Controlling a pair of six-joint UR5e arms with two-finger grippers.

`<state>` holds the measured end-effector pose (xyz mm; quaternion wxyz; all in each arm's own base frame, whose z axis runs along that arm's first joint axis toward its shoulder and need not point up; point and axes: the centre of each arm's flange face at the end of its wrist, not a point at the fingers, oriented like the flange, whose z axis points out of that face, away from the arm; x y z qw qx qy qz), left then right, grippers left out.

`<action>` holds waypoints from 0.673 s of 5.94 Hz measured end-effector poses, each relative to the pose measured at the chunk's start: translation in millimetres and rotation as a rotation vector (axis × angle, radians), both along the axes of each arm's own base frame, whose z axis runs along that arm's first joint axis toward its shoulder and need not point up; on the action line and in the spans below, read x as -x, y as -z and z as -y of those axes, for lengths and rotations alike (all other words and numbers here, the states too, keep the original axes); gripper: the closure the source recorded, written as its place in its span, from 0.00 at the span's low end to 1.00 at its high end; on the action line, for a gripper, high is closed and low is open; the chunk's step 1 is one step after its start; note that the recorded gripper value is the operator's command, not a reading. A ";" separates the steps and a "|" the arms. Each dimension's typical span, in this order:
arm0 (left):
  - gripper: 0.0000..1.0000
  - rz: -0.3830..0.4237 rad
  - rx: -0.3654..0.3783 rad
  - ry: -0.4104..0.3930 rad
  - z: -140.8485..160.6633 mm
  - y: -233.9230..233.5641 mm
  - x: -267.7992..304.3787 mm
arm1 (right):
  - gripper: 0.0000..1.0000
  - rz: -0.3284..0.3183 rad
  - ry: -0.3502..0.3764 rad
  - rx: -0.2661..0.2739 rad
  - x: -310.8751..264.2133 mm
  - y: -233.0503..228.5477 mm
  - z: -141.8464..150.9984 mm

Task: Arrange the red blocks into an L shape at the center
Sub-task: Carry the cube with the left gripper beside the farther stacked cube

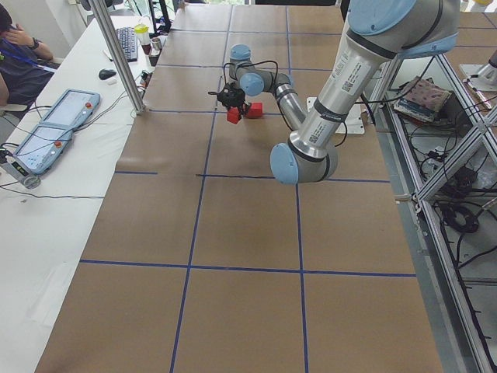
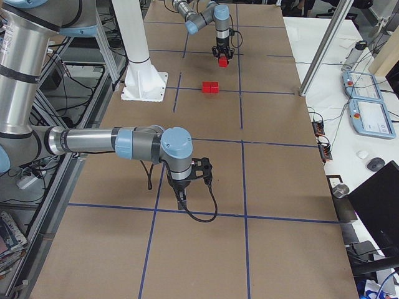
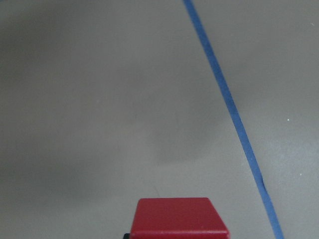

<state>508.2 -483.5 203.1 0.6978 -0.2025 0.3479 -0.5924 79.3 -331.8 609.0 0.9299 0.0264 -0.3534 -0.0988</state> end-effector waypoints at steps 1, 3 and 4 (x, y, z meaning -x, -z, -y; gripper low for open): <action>0.73 0.006 0.095 0.062 6.3 8.9 -30.3 | 0.00 0.000 0.000 -0.003 0.0 1.2 0.4; 0.73 0.027 0.161 0.062 -10.0 15.1 -77.2 | 0.00 0.000 0.000 -0.005 0.0 2.2 0.5; 0.73 0.027 0.188 0.067 -21.6 14.3 -89.5 | 0.00 0.000 0.000 -0.005 0.0 2.1 0.3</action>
